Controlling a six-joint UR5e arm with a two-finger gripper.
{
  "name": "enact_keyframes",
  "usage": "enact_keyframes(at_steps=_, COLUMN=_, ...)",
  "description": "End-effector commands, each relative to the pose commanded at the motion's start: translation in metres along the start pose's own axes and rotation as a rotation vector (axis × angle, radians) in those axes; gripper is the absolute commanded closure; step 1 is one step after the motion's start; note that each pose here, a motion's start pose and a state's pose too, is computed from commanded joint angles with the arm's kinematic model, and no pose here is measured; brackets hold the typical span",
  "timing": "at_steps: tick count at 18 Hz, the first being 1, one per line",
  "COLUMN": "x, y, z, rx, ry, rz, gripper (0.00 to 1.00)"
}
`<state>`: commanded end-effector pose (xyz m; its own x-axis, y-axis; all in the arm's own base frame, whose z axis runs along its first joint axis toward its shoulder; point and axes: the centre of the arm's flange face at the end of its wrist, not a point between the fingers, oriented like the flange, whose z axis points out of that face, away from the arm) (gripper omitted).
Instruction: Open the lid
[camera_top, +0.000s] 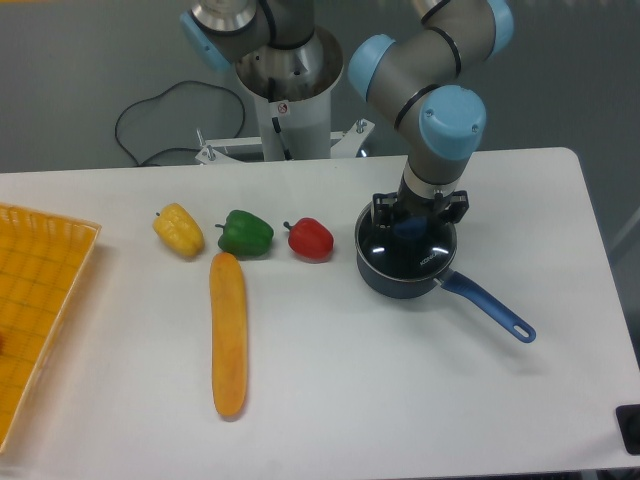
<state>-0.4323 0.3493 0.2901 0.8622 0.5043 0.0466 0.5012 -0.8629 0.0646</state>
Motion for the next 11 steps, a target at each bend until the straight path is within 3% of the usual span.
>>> enact_keyframes(at_steps=11, x=0.0003, y=0.0005, z=-0.0005, rx=-0.001, ry=0.001, rz=0.000, gripper=0.37)
